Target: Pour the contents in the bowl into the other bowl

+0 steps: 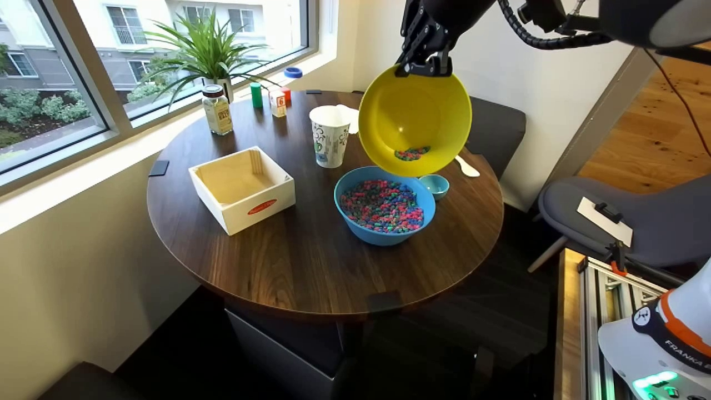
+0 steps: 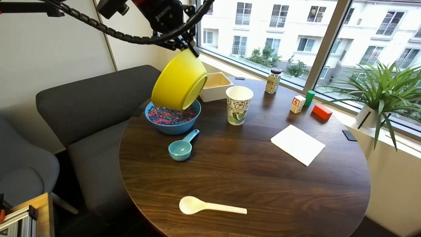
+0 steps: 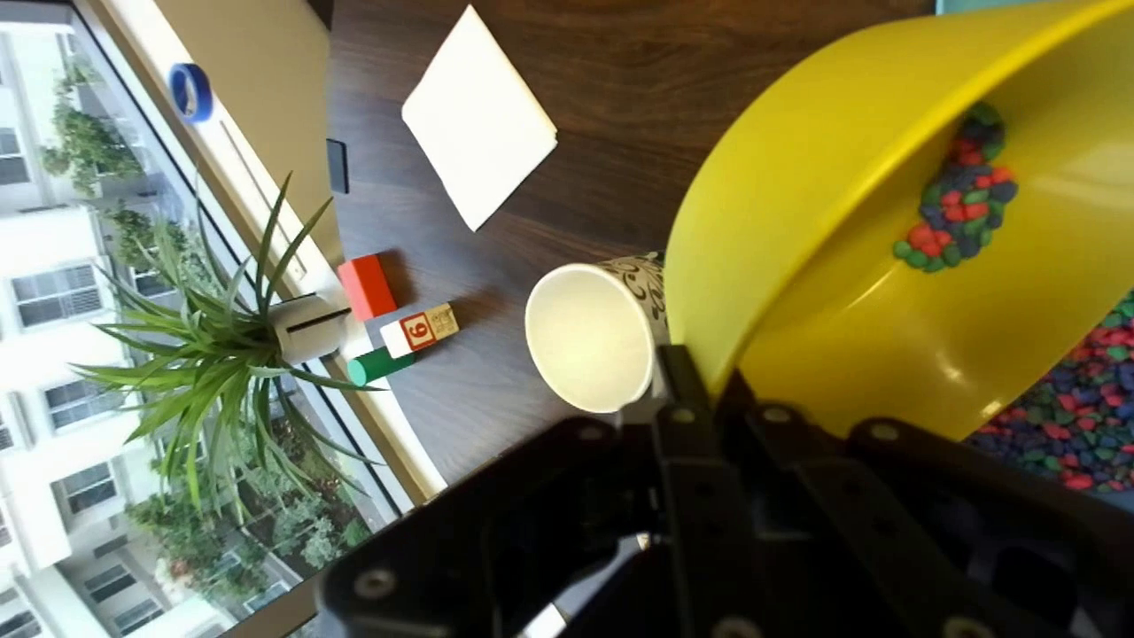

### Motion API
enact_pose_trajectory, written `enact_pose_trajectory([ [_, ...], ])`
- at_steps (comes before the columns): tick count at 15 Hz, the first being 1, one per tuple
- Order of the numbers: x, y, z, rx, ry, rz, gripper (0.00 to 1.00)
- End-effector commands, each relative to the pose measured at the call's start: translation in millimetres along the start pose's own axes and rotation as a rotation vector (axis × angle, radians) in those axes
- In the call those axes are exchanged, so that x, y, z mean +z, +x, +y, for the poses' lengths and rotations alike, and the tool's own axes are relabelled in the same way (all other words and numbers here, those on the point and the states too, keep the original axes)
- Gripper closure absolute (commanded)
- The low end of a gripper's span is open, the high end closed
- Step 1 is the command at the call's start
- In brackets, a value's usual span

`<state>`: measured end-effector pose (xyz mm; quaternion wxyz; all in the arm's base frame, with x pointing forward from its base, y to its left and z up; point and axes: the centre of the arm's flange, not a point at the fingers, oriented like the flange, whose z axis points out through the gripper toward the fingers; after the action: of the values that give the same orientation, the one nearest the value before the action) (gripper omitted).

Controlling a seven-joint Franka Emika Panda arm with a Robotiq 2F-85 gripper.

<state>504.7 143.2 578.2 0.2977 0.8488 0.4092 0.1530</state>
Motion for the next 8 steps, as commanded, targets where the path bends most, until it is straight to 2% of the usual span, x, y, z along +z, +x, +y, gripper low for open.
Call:
enact_pose_trajectory([
  [1,-12,6,-8,-0.017,-0.077,-0.028,0.99],
  [8,-18,18,-20,-0.033,-0.178,-0.041,0.99],
])
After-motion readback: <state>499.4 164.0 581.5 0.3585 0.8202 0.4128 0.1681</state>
